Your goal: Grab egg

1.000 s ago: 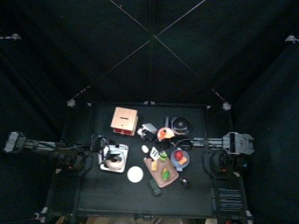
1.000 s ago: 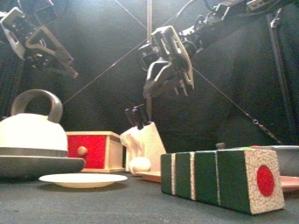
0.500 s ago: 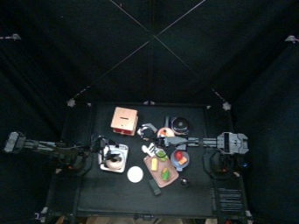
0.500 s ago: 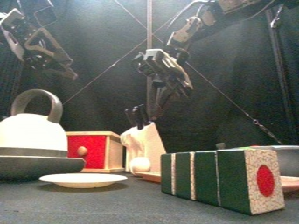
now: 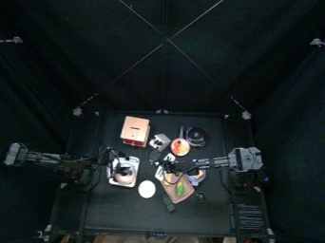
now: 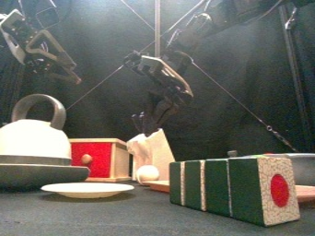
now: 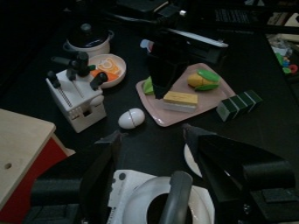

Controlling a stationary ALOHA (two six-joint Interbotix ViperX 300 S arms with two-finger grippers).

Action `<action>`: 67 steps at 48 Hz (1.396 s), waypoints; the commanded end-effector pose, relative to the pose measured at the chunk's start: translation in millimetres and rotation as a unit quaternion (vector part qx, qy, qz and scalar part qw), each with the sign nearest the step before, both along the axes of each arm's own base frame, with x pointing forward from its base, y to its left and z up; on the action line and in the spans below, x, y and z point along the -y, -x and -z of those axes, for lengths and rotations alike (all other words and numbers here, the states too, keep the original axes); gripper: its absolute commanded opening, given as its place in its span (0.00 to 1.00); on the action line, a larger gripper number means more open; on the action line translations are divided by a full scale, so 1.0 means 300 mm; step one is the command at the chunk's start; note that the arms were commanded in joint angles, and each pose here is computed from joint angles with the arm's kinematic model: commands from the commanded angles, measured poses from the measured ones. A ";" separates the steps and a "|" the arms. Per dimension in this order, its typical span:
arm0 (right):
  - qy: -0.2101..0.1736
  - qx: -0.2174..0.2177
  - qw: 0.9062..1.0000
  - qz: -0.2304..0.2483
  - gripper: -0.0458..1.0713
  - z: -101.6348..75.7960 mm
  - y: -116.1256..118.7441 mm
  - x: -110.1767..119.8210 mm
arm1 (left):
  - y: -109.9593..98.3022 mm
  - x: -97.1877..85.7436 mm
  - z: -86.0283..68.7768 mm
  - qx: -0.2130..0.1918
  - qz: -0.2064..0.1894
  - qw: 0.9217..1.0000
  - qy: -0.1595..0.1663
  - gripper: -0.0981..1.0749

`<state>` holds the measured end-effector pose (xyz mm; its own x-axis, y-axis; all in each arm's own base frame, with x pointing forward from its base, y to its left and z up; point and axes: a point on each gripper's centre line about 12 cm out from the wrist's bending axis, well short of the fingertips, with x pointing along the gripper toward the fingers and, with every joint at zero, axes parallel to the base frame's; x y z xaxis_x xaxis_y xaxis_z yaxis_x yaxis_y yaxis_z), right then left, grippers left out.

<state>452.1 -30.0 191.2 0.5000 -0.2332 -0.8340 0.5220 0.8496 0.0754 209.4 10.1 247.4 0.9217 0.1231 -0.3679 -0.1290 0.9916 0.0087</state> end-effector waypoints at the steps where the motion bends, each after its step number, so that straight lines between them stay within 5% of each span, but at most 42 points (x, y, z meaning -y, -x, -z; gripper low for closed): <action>1: 0.010 0.019 1.000 -0.003 0.29 -0.050 -0.011 0.007 | -0.006 0.002 -0.013 0.005 0.002 1.000 0.000 0.87; 14: 0.017 -0.015 1.000 -0.001 0.63 0.022 -0.012 0.020 | -0.005 0.000 -0.009 0.003 0.001 1.000 0.000 0.87; 23: 0.024 -0.028 0.999 0.002 0.77 0.050 -0.021 0.029 | -0.004 0.000 -0.007 0.002 0.001 1.000 -0.001 0.87; 67: 0.032 -0.052 0.998 0.026 0.78 0.151 -0.084 0.126 | -0.002 -0.004 -0.001 0.000 -0.002 1.000 -0.002 0.87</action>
<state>471.7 -65.0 128.0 0.3591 -0.3045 -0.8822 0.5628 0.8247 -0.0556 207.9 11.3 242.1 0.9154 0.1288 -0.3813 -0.1340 0.9909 0.0130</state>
